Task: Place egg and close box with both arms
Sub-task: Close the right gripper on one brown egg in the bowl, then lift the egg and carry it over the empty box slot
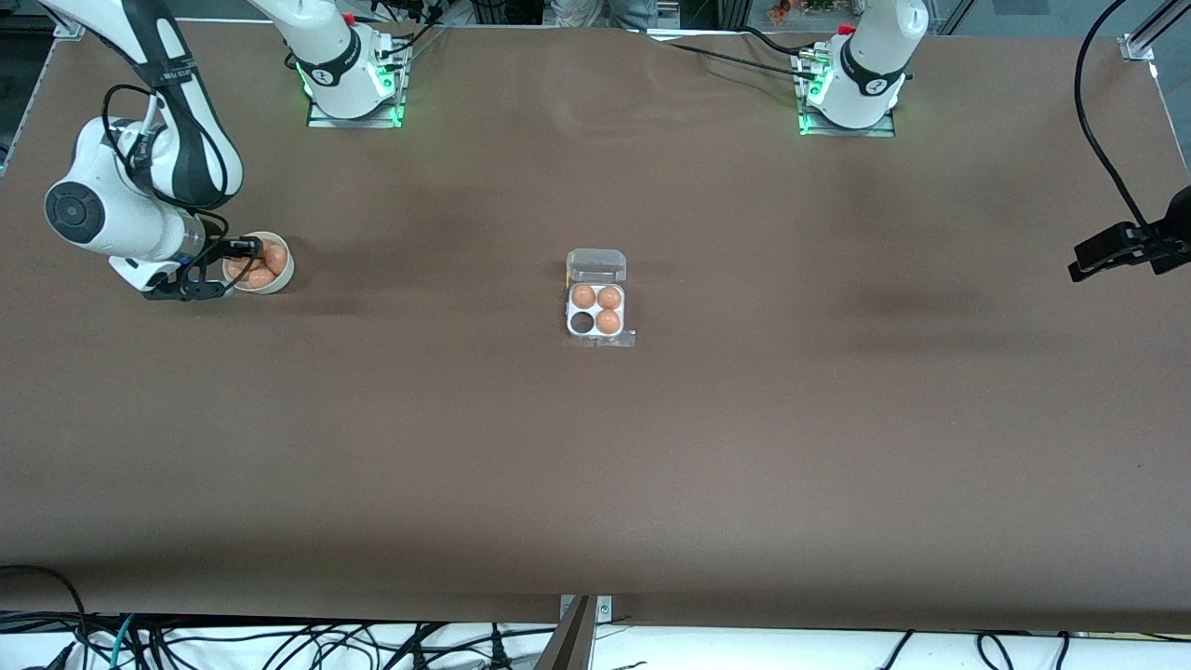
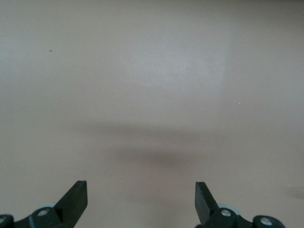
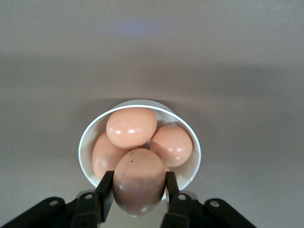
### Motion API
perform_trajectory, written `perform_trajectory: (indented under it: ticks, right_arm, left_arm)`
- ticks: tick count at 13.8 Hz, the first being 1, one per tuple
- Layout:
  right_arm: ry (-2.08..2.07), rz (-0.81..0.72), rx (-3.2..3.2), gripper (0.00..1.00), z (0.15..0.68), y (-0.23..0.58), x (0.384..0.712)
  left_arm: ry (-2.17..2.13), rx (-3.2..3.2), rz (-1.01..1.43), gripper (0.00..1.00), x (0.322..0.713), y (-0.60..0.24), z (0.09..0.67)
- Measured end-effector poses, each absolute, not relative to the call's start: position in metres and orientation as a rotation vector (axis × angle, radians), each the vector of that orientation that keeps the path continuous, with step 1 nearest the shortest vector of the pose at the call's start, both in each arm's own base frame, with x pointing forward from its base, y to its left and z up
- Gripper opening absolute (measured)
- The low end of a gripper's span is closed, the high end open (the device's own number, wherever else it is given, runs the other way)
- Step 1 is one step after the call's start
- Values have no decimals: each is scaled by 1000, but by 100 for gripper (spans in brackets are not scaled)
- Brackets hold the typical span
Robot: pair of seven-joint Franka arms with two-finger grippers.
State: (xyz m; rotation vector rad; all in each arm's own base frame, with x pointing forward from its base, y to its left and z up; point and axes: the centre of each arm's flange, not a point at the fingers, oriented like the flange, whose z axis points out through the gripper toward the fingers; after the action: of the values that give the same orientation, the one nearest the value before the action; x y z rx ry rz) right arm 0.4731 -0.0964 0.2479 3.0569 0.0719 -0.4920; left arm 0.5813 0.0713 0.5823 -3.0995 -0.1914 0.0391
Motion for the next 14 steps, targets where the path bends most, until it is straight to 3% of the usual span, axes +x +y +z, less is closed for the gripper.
perform_trajectory:
  ticks: [4, 8, 14]
  right_arm:
    - [84, -581, 3041, 48, 293, -90, 502]
    - [94, -611, 3022, 48, 337, -17, 541]
    - [-71, -637, 3072, 48, 318, 122, 585]
  left_arm:
    - [-191, -3099, 39, 100, 581, 71, 582]
    - [-191, -3099, 38, 100, 581, 71, 583]
    - [-192, -3099, 36, 100, 581, 71, 583]
